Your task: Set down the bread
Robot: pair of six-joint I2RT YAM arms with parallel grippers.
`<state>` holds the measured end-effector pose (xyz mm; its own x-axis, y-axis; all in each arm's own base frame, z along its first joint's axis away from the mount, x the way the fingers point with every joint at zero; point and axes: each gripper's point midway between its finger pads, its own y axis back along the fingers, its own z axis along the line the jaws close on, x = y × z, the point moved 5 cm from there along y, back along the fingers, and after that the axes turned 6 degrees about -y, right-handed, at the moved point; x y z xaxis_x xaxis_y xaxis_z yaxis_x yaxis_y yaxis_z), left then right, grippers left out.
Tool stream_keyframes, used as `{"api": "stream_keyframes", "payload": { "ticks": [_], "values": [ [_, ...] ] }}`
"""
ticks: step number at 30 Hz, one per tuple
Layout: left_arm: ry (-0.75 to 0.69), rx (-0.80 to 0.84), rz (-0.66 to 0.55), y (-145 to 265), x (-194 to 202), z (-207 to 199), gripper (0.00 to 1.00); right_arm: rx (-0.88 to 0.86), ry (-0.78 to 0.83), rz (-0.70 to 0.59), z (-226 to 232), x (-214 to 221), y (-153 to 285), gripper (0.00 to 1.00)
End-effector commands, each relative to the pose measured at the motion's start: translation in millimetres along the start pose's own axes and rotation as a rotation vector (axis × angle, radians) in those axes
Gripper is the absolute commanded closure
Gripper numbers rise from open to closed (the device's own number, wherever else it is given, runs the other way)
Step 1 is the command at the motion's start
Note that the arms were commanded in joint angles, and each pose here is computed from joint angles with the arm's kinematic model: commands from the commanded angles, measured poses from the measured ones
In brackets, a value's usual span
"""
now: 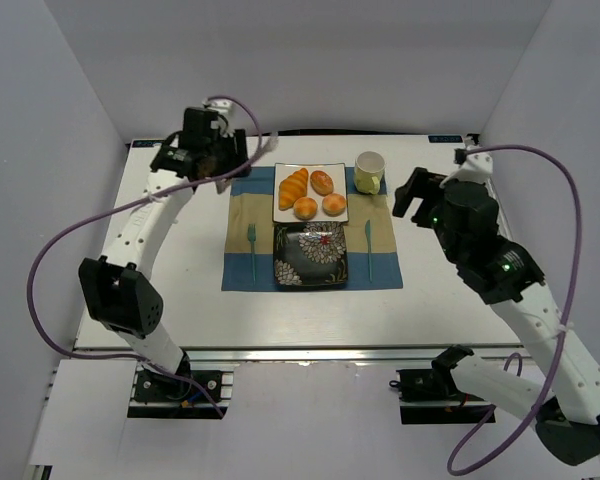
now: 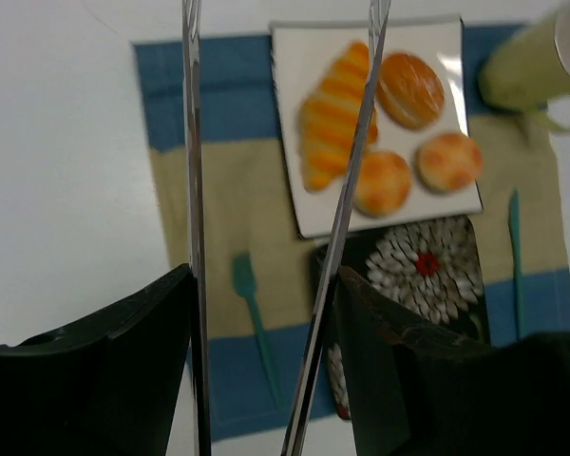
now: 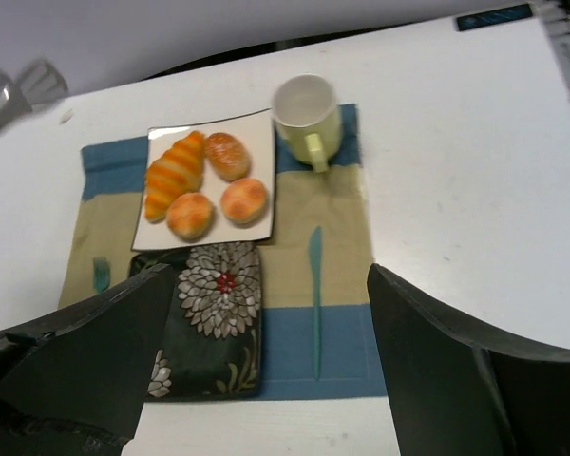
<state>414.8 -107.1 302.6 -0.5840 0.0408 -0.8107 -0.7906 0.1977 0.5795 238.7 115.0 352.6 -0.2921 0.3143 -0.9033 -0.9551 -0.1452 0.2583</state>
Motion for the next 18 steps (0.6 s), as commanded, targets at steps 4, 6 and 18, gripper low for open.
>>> {"api": "stream_keyframes", "payload": {
  "ticks": [4, 6, 18],
  "values": [
    [-0.004, 0.123, -0.002, 21, 23, -50, 0.31, 0.171, -0.15, -0.159, -34, -42, 52, 0.12],
    [-0.033, 0.154, 0.021, 18, 33, -68, 0.31, 0.166, -0.167, -0.182, -37, -48, 63, 0.13],
    [-0.09, 0.156, 0.119, 13, 94, -115, 0.33, 0.176, -0.159, -0.167, -46, -42, 74, 0.13]
  ]
}}
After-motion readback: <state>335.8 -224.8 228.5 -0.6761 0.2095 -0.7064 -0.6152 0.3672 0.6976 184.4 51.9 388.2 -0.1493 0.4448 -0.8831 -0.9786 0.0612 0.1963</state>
